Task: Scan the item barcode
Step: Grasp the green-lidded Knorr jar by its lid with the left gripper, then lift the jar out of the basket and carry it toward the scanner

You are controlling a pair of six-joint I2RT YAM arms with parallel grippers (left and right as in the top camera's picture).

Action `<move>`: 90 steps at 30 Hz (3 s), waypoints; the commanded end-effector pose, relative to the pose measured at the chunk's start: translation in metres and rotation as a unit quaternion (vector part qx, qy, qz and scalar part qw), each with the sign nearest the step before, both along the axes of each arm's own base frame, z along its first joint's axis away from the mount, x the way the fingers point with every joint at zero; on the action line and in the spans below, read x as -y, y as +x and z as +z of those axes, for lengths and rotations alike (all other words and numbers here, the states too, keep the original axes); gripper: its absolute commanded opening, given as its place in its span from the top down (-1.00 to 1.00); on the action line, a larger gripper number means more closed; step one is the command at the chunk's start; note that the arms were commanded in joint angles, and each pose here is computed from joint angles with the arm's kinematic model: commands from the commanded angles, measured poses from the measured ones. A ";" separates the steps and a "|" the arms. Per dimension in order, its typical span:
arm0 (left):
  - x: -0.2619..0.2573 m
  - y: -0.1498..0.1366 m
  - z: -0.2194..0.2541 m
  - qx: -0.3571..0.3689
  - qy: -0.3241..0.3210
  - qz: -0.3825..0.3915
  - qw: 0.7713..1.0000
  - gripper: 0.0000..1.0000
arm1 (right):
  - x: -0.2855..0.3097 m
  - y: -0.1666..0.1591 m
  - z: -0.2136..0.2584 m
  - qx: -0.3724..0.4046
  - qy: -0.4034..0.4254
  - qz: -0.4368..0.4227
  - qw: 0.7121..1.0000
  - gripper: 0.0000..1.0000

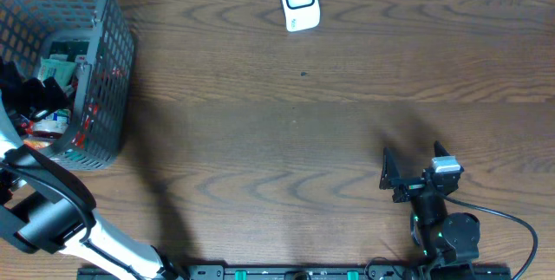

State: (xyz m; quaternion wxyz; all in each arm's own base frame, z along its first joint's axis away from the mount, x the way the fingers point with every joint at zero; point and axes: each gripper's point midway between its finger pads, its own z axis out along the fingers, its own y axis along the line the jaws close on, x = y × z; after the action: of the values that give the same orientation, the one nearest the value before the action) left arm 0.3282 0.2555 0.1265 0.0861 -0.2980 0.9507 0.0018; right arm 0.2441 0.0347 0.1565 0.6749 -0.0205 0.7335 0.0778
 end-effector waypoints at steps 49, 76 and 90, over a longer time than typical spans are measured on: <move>0.005 0.008 -0.045 -0.015 -0.042 -0.022 0.999 -0.57 | 0.002 0.000 -0.001 -0.001 -0.007 -0.003 1.000 -0.99; -0.005 0.019 -0.030 0.020 -0.017 0.006 1.000 -0.22 | 0.002 0.000 -0.001 -0.001 -0.007 -0.003 1.000 -0.99; -0.018 0.036 0.090 0.172 0.089 0.037 0.980 -0.08 | 0.002 0.000 -0.001 -0.001 -0.007 -0.003 1.000 -0.98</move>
State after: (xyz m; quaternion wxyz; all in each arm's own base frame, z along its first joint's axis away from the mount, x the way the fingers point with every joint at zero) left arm 0.3572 0.2697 0.1553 0.1944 -0.3100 0.9305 0.0177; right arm 0.2441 0.0347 0.1565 0.6749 -0.0205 0.7335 0.0778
